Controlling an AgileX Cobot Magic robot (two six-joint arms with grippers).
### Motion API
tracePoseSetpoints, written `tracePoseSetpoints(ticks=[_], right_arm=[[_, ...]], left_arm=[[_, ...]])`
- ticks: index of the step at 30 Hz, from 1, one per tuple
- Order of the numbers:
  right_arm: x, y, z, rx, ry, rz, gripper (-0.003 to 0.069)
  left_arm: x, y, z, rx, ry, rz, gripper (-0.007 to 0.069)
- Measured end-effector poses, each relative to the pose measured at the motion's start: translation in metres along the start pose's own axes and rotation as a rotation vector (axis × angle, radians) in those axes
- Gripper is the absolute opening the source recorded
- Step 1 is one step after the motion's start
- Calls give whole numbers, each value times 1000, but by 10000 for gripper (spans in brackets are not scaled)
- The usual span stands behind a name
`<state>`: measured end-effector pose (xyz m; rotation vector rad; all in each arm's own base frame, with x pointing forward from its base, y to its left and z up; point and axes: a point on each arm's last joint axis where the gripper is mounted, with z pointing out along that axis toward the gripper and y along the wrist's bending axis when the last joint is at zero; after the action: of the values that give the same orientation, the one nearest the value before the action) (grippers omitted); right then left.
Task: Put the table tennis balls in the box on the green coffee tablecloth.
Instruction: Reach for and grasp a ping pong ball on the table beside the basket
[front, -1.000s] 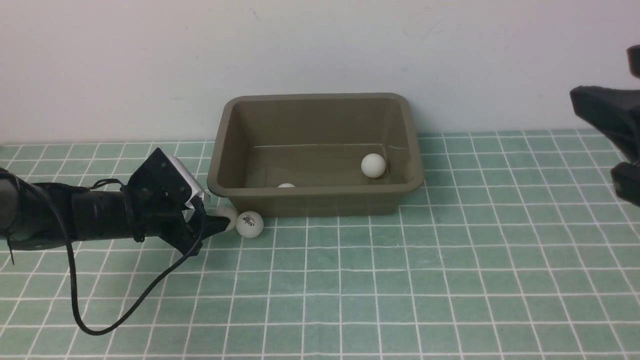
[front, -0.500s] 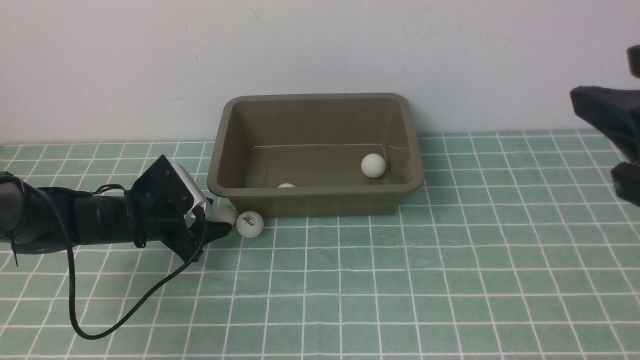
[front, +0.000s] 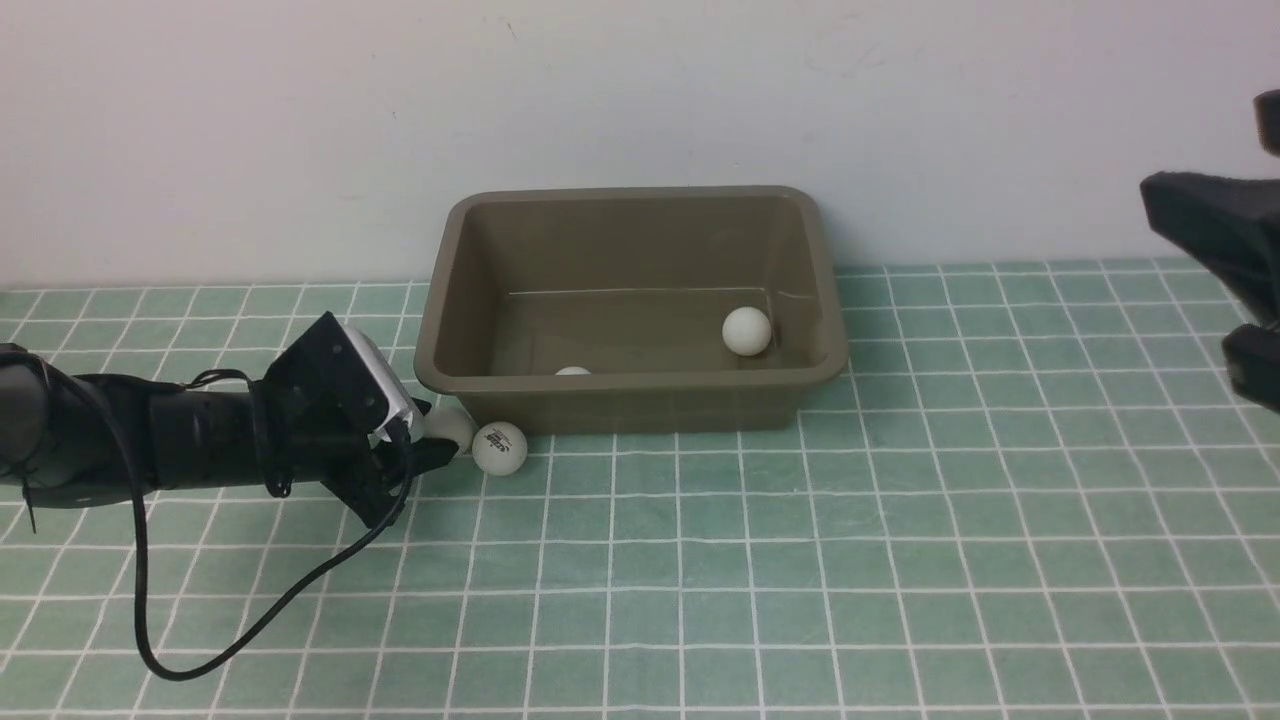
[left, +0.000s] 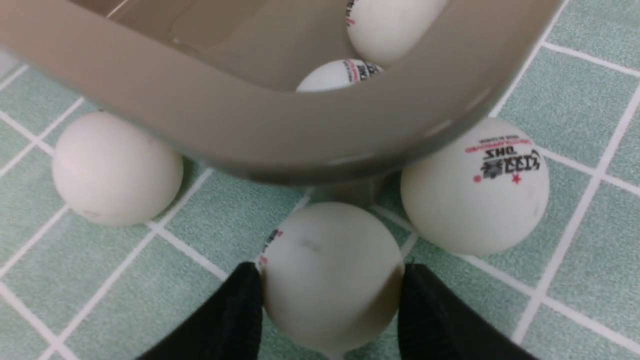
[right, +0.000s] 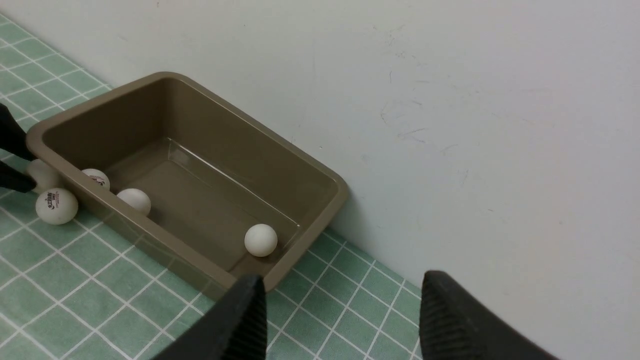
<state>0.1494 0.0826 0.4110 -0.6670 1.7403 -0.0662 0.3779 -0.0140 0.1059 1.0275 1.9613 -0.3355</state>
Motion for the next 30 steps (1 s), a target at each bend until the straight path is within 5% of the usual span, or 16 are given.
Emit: tracePoseSetpoints(ticks=[10, 30], right_arm=[[0, 0, 0, 2, 0, -3, 385], [0, 0, 0, 3, -1, -4, 385]], left_arm=[[2, 1, 1, -5, 11, -1, 396], [9, 0, 8, 17, 5, 8, 395]])
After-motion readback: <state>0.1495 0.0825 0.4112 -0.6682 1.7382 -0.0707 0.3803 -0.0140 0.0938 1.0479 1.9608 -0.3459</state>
